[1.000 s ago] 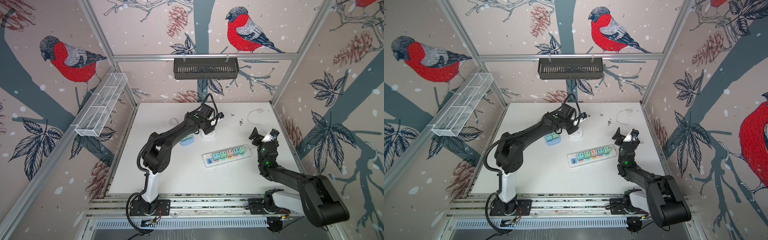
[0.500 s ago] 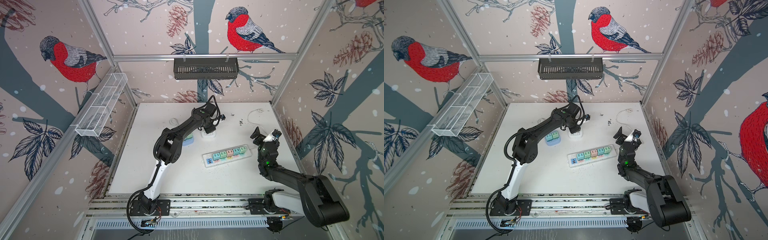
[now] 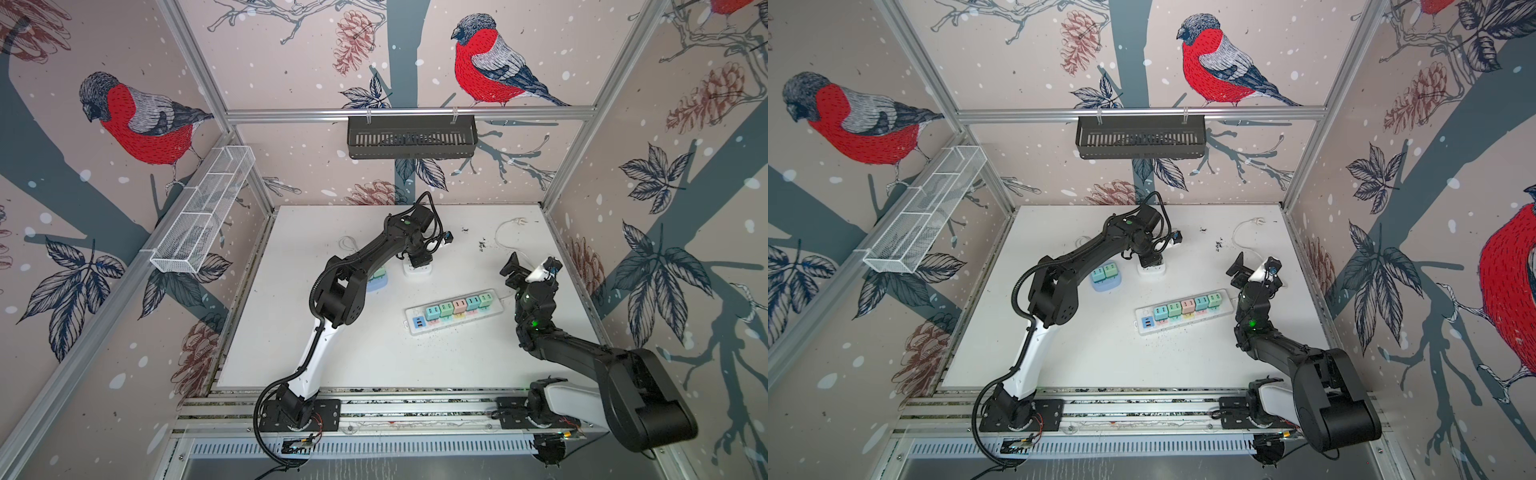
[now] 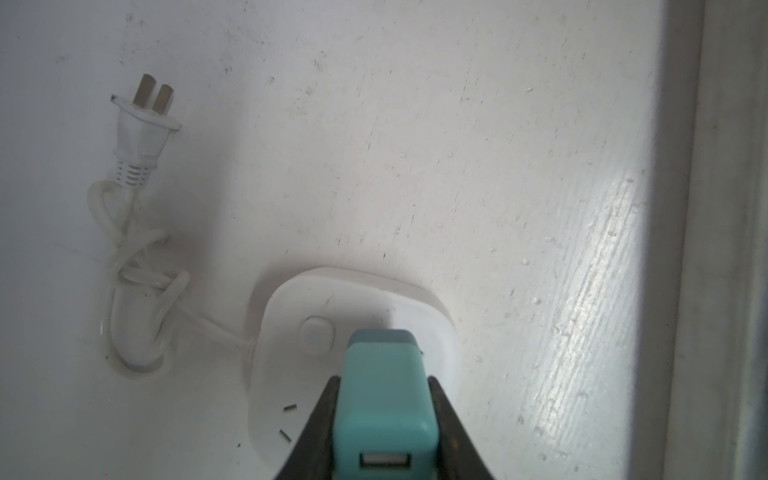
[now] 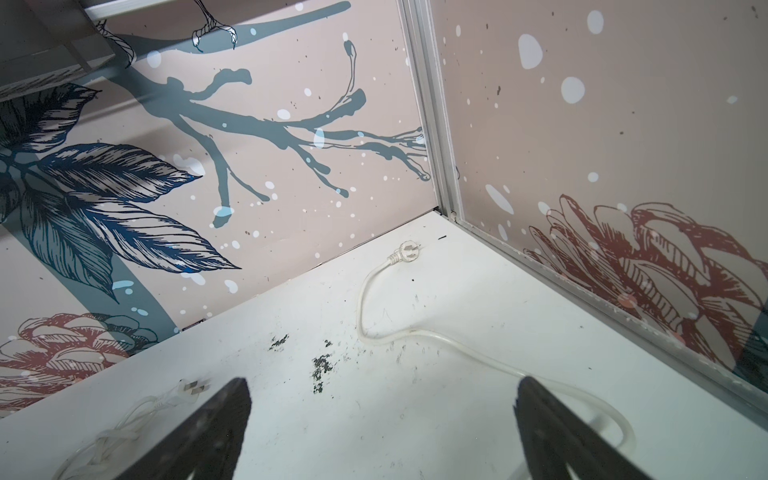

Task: Insert the plug
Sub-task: 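Carry the teal adapter with the left gripper over the white square strip, then lower and press the teal adapter into a white strip socket with the left gripper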

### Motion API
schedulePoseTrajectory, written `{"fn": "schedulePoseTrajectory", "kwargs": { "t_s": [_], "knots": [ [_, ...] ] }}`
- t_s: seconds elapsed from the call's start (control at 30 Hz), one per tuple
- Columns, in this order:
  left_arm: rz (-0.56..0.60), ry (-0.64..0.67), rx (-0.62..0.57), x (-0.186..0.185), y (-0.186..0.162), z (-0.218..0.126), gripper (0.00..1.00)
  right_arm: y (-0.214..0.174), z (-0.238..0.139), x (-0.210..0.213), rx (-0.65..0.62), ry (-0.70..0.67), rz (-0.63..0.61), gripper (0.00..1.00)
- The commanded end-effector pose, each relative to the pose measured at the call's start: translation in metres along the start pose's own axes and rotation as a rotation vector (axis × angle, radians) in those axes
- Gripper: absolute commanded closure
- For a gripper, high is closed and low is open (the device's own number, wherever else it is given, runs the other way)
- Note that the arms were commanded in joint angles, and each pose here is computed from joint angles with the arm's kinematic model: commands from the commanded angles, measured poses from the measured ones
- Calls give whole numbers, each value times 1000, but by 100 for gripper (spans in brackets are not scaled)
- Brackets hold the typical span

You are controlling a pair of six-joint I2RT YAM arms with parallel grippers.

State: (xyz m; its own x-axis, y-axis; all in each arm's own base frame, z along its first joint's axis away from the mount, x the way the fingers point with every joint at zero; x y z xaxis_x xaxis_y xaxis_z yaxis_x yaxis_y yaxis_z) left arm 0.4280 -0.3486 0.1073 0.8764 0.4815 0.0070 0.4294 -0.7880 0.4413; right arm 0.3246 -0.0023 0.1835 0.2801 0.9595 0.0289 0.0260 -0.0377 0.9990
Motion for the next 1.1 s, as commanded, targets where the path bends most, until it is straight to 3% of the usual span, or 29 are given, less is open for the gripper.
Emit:
{"fn": "schedulePoseTrajectory", "kwargs": {
  "t_s": [0.0,0.33,0.83,1.0,1.03,1.07],
  "knots": [
    [13,-19,125,-1,-25,9,100,5,-1,0,-21,2,0,0],
    [86,-45,173,-1,-32,21,100,5,-3,-1,-25,3,5,0],
    [55,-31,204,6,-36,37,100,5,-2,0,-24,5,3,0],
    [53,44,116,16,-12,12,79,4,2,-1,-10,-8,-1,0],
    [55,51,87,16,-5,2,14,4,3,-1,-9,-11,-2,0],
    [59,52,62,15,1,-7,2,4,3,-2,-8,-12,-2,0]
  ]
}}
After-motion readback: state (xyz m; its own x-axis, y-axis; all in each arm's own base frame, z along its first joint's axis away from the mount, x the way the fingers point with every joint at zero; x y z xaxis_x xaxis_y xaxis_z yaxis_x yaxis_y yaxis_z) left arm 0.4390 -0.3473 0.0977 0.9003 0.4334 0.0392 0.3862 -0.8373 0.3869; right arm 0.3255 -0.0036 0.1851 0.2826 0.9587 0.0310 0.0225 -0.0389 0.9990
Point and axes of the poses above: each gripper's point midway between its finger pads, its own z axis out along the fingers, its own x axis along the line the jaws close on, y = z × x, the point moved 3 cm from there along -z, back along the fingers, and after that the axes turned 15 degrees about -z, right-handed, at the moved point
